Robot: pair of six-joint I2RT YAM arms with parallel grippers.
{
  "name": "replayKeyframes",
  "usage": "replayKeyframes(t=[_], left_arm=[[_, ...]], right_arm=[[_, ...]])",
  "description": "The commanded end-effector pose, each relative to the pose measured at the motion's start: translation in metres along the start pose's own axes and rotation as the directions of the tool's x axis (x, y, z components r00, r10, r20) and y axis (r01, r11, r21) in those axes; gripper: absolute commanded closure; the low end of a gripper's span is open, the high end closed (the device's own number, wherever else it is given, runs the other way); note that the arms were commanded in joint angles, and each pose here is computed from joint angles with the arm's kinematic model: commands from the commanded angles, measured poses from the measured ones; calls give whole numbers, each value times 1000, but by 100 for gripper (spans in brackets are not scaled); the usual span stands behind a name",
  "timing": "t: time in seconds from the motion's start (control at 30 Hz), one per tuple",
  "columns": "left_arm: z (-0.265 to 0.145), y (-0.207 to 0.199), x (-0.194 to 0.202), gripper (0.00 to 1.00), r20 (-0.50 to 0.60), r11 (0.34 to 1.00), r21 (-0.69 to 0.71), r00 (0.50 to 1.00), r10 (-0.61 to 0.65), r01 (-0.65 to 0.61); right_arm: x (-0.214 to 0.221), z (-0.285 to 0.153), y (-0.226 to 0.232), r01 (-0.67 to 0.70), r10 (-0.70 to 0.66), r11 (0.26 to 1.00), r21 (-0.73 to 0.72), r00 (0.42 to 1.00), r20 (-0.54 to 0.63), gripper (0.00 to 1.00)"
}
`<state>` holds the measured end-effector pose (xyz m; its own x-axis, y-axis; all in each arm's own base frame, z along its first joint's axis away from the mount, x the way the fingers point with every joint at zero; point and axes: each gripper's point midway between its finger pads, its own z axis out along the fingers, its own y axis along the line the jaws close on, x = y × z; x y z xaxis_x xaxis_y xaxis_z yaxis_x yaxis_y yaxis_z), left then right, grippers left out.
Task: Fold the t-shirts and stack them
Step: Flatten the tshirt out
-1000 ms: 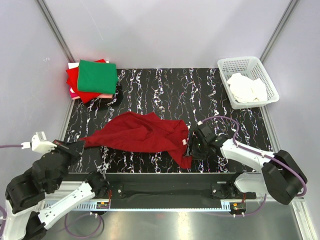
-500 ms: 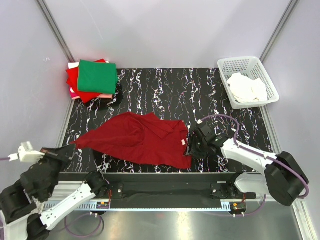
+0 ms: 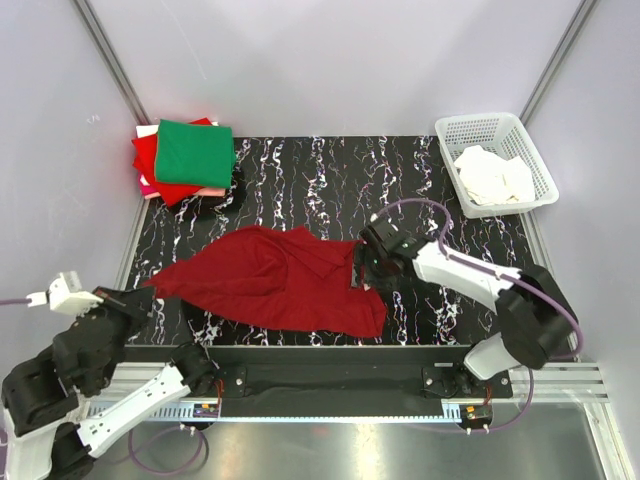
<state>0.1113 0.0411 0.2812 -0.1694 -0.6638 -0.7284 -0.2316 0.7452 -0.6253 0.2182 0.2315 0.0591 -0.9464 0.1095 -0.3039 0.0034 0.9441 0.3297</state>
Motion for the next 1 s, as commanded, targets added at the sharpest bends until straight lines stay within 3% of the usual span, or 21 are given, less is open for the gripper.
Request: replayKeyframes(t=[0.0,0.1,0.37,0.63,0.97], left_arm=[[7,-4,12,91,-61,985,-27,984,168,-170],[13,-14,22,87,-91,979,-9,975,204,-206],[24,-31,42,85,-109,967,70,962,252,-245],[27,-37,44,84,-76,966,125,968,239,-228],[29,-36,46,85,-79,965,113,966,246,-236]], right_arm=[[-35,-8,24,83,-82,997,1,994,69,28],[-45,-3,44,100,-98,994,-33,994,47,31],[-57,26,26,143,-145,981,134,989,7,30],[-59,30,91,188,-190,974,-127,982,-8,35],[-51,52,140,329,-332,941,-78,943,-28,37]])
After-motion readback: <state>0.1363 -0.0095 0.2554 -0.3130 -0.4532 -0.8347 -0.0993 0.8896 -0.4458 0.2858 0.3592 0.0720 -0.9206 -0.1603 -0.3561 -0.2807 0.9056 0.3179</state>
